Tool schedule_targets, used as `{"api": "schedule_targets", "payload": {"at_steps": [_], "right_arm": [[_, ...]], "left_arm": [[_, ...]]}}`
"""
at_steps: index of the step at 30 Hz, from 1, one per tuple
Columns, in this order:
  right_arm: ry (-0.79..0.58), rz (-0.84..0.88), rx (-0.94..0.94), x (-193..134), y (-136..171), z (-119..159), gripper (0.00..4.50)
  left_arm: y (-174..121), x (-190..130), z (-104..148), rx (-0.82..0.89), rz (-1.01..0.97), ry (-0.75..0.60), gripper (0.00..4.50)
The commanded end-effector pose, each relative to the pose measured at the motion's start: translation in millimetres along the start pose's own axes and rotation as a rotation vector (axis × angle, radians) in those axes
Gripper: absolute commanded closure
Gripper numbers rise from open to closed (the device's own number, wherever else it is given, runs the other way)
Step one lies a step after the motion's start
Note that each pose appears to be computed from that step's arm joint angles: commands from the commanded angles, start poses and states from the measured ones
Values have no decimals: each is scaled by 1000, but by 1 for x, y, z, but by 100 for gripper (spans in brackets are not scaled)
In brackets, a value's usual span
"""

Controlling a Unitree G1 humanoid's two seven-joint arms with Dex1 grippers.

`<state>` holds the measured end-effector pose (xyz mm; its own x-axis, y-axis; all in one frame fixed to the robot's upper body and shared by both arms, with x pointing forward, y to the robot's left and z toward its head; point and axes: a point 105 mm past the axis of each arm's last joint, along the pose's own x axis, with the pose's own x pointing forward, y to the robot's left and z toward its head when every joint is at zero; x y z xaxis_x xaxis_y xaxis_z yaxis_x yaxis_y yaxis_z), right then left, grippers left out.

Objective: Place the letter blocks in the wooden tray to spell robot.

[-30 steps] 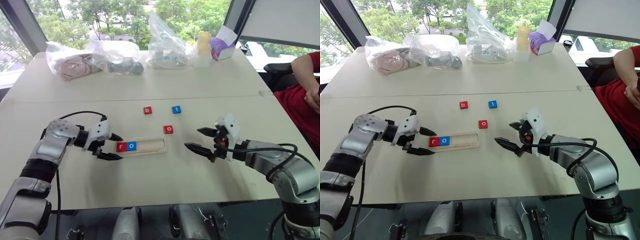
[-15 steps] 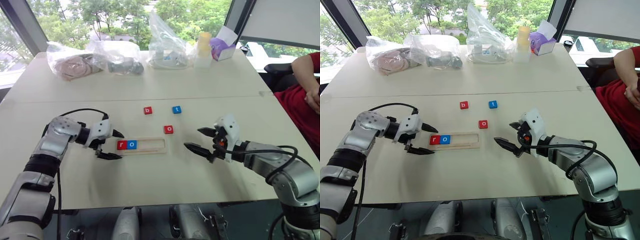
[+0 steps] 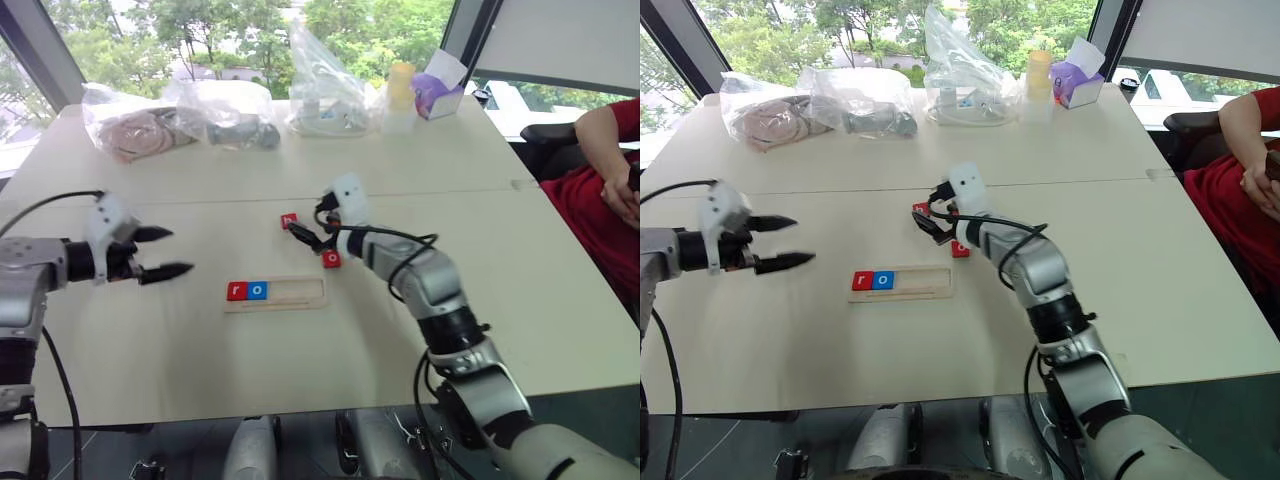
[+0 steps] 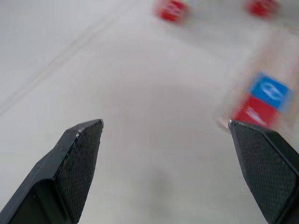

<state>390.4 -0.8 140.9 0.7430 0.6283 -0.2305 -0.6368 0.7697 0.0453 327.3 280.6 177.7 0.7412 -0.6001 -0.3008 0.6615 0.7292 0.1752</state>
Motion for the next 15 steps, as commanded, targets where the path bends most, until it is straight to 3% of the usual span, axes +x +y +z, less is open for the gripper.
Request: {"api": "schedule_targets", "payload": {"at_steps": [1,6,15], "right_arm": [[0,-18,-19,26,15,7,0],[40,-59,-10,51,25,5,0],[92,-155,-14,65,22,-10,0]], "left_arm": [[-3,-11,42,-46,99,-208,2],[-32,-13,41,-64,102,-214,2],[-40,-16,41,-74,151,-227,2]]}}
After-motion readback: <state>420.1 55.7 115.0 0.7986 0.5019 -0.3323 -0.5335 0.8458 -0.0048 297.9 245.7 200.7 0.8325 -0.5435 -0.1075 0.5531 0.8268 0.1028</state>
